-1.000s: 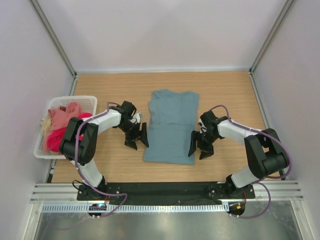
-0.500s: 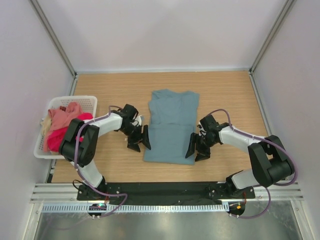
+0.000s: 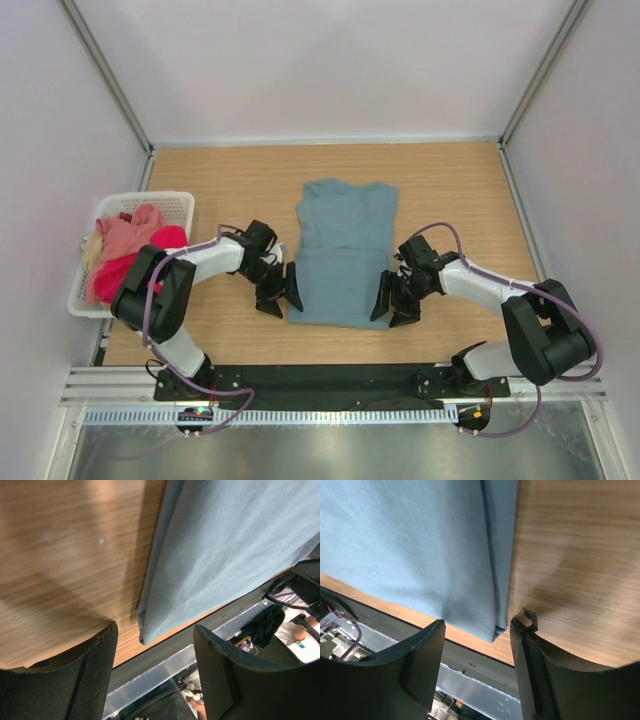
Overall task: Fold and stack the t-shirts
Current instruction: Fold the tshirt
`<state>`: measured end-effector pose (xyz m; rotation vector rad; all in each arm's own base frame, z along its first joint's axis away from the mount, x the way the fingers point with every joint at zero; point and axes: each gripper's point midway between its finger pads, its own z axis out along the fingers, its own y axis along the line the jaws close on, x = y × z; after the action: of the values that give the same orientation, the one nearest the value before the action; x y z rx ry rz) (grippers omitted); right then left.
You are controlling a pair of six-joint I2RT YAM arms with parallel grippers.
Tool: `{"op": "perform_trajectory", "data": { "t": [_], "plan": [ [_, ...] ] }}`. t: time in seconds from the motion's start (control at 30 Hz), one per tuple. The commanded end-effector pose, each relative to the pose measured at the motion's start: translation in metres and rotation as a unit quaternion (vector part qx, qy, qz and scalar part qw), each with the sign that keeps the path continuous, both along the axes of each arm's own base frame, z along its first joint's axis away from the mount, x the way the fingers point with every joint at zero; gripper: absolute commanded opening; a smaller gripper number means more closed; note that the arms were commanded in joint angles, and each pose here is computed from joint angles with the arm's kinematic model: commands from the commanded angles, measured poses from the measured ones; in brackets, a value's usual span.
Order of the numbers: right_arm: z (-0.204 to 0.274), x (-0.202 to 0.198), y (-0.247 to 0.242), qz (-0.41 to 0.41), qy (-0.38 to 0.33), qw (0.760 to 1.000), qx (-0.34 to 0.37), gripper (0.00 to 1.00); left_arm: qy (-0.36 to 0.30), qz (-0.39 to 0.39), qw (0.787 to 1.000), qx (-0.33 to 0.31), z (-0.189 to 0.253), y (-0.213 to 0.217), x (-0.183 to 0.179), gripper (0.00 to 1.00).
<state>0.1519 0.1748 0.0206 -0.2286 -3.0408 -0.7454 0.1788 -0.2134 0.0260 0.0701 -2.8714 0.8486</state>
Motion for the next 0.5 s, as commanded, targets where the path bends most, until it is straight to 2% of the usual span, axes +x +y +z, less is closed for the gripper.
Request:
{"op": "perform_trajectory", "data": {
  "t": [0.0, 0.47],
  "plan": [
    [-0.013, -0.013, -0.021, -0.017, 0.010, 0.998, -0.056, 0.62, -0.002, 0.011, 0.999, 0.045, -0.018, 0.015, -0.008, 0.64],
    [-0.022, -0.028, -0.019, -0.070, 0.023, 0.996, -0.042, 0.60, 0.005, 0.040, 0.998, 0.046, -0.025, 0.015, -0.011, 0.52]
  ]
}}
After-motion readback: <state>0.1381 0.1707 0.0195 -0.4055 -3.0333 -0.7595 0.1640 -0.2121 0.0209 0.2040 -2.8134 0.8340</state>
